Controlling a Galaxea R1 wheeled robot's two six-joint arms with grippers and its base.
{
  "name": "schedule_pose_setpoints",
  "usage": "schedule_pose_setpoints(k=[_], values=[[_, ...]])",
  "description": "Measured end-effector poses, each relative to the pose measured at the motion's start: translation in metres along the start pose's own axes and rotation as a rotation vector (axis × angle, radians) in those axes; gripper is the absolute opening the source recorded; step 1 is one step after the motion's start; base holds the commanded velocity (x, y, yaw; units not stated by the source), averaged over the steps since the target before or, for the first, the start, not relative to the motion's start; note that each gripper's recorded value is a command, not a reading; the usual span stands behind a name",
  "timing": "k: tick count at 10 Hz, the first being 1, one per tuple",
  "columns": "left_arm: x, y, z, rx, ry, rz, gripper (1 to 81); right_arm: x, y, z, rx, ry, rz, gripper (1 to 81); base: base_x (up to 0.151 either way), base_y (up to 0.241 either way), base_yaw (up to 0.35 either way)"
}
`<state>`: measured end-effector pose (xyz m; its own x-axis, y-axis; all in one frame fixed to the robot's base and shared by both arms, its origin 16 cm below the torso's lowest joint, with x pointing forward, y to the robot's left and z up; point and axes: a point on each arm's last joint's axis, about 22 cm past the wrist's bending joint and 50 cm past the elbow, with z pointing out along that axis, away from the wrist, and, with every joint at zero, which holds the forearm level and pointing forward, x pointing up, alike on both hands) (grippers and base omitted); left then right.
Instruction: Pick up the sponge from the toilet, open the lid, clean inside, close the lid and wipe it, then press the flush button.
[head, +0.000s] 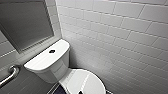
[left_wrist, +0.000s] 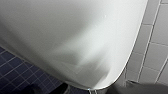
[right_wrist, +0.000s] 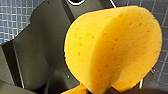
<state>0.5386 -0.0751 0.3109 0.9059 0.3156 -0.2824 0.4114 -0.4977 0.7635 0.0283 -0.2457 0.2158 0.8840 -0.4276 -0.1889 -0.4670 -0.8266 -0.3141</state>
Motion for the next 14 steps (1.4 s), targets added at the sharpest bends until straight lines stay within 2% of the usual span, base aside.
schedule_pose_setpoints(k=[3, 7, 12, 14], values=[[0.001, 0.002, 0.0, -0.002, 0.002, -0.056, 81.1, 0.001, 0.0, 0.0, 0.001, 0.001, 0.0, 1.0, 0.0, 0.0, 0.0], [0.0, 0.012, 0.002, -0.006, -0.02, -0.085, 81.1, 0.001, 0.001, 0.0, -0.001, 0.001, -0.001, 1.0, 0.0, 0.0, 0.0], [0.003, 0.012, 0.007, 0.005, -0.016, -0.198, 81.1, 0.002, 0.004, 0.0, -0.008, 0.003, -0.002, 1.0, 0.0, 0.0, 0.0], [0.004, 0.012, 0.008, 0.005, -0.014, -0.218, 81.1, 0.002, 0.004, 0.0, -0.008, 0.003, -0.002, 1.0, 0.0, 0.0, 0.0]])
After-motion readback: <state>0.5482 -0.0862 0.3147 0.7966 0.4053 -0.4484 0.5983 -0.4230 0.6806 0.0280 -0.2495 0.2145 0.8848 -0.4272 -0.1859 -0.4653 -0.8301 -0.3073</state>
